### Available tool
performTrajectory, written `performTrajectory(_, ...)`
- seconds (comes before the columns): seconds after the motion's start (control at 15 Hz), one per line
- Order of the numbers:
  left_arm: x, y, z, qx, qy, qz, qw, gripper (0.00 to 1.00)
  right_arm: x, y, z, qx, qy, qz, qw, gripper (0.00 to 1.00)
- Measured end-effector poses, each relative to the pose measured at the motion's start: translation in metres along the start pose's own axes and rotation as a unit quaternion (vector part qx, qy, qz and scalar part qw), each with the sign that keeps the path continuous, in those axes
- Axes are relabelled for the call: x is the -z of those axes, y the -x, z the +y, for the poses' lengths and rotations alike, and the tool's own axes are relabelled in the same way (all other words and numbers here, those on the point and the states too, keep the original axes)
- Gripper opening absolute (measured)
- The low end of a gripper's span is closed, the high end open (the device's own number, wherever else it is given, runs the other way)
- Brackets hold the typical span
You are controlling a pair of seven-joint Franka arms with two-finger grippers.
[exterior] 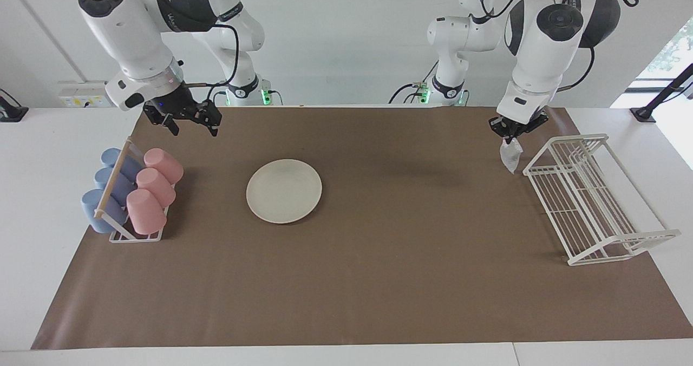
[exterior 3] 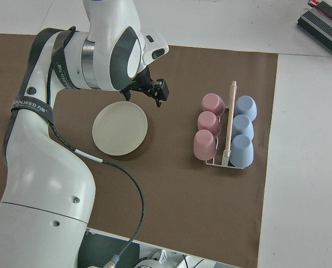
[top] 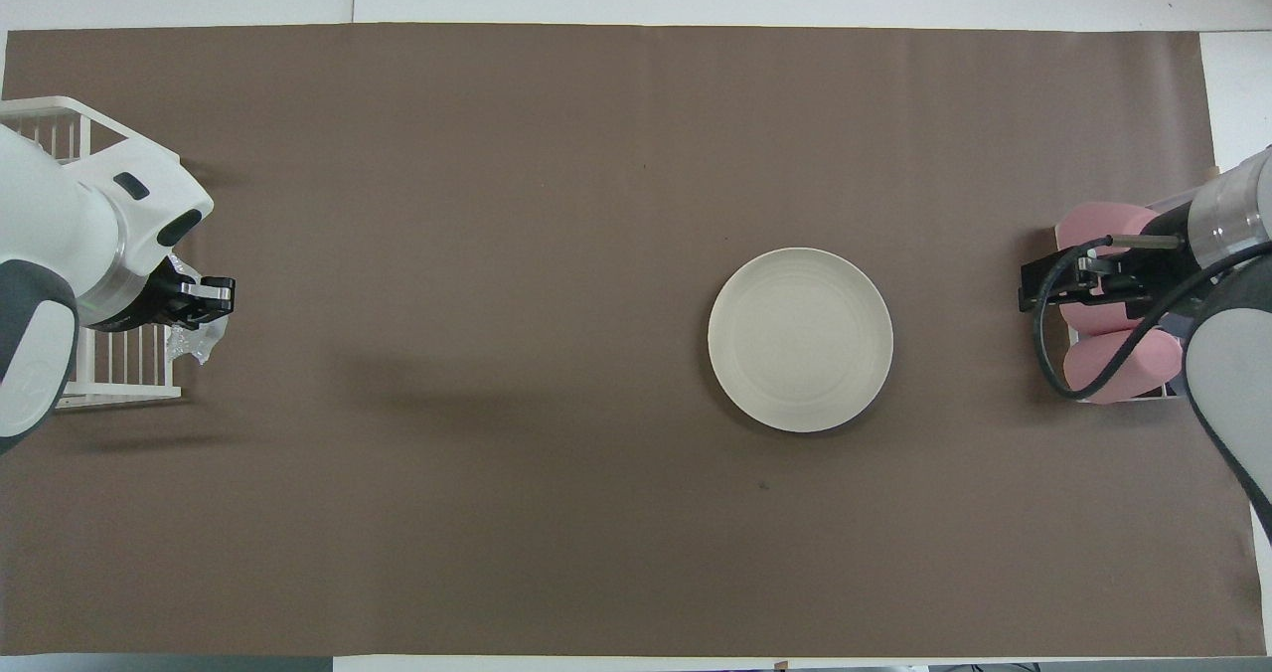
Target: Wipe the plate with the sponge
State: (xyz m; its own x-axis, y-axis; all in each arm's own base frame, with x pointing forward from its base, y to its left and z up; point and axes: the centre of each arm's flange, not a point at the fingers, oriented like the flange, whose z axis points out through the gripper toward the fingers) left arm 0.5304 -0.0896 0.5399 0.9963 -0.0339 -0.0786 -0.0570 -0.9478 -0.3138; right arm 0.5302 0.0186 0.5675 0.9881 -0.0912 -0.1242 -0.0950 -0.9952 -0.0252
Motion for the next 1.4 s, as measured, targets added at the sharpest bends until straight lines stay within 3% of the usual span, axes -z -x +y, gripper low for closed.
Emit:
performTrajectory(0.13,-0.002,-0.017,-0.003,-0.01,-0.078,-0.009,0.997,0.06,0.007,0.002,0.009,-0.008,-0.001,0.002,1.0,1.0)
performTrajectory(0.33,-0.015,-0.049,0.0,-0.024,-0.196,-0.015,0.98,0.06,0.019,0.001,0.048,-0.024,-0.012,0.013,1.0,1.0)
performTrajectory(0.53,-0.042,-0.071,0.0,-0.036,-0.271,-0.023,0.962,0.06,0.027,0.001,0.07,-0.031,-0.018,0.022,0.999,1.0)
performTrajectory(0.87,-0.103,-0.101,0.008,-0.054,-0.377,-0.046,0.924,0.06,0.038,0.001,0.052,-0.013,-0.011,0.033,0.999,1.0)
performTrajectory(1.07,-0.122,-0.111,0.01,-0.056,-0.415,-0.044,0.907,0.06,0.036,0.001,0.047,-0.008,-0.009,0.03,0.999,1.0)
performTrajectory(1.4,-0.127,-0.112,0.014,-0.02,-0.4,-0.029,0.916,0.06,0.031,0.005,0.048,-0.008,-0.009,0.023,1.0,1.0)
